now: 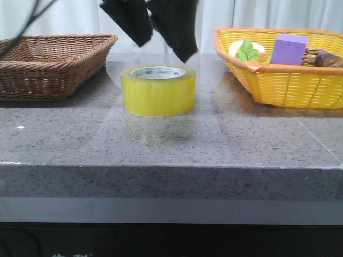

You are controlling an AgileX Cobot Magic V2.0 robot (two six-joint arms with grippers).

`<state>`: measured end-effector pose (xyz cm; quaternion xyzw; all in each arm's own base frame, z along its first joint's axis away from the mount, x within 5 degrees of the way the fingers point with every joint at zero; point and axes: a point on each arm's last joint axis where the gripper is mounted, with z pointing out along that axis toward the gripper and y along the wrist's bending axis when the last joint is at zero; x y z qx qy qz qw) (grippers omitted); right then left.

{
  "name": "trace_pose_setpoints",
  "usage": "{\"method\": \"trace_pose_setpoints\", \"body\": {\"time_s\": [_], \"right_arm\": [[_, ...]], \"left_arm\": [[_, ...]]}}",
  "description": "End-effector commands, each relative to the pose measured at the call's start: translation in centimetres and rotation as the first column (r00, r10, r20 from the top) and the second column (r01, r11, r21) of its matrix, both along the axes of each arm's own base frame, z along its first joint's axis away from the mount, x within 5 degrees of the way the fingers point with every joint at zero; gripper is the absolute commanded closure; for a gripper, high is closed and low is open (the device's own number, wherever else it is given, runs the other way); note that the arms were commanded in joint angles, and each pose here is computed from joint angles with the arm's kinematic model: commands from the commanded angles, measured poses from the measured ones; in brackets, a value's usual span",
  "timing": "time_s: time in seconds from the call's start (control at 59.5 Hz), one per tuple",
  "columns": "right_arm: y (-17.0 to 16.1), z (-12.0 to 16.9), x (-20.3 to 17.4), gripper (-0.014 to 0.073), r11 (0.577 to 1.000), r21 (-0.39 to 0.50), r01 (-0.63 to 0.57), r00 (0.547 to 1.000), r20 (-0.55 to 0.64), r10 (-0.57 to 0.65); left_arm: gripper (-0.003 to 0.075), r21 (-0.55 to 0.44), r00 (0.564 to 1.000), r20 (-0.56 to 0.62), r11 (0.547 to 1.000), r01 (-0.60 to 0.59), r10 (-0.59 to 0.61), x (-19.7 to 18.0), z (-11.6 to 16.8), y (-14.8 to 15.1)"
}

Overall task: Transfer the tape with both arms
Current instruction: 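Lower the left gripper onto the tape roll and grasp its rim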

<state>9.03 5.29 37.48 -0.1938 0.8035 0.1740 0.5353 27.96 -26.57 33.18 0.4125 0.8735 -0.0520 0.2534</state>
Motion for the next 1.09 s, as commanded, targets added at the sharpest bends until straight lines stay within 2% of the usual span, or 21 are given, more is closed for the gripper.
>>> {"method": "trace_pose_setpoints", "body": {"time_s": [0.0,0.118,0.269,0.504,0.807,1.076], "right_arm": [[0.0,1.4,0.1,0.0148,0.999,0.047,0.008,0.996,0.091,-0.012],[0.0,1.4,0.1,0.0148,0.999,0.047,0.008,0.996,0.091,-0.012],[0.0,1.4,0.1,0.0148,0.999,0.047,0.008,0.996,0.091,-0.012],[0.0,1.4,0.1,0.0148,0.999,0.047,0.008,0.996,0.091,-0.012],[0.0,1.4,0.1,0.0148,0.999,0.047,0.008,0.996,0.091,-0.012],[0.0,1.4,0.1,0.0148,0.999,0.047,0.008,0.996,0.091,-0.012]], "left_arm": [[0.0209,-0.079,0.999,0.049,0.997,0.004,0.000,0.7,2.4,-0.1],[0.0209,-0.114,1.000,0.013,0.993,-0.013,0.015,2.0,1.9,-0.5],[0.0209,-0.103,0.999,-0.009,0.994,-0.035,0.035,3.4,0.8,-0.6],[0.0209,-0.084,0.998,-0.053,0.996,-0.034,0.030,4.1,-1.2,-1.3],[0.0213,-0.067,0.997,-0.077,0.997,-0.030,0.025,4.4,-2.3,-1.6],[0.0448,-0.050,0.995,-0.095,0.998,-0.030,0.025,4.4,-2.5,-1.6]]}}
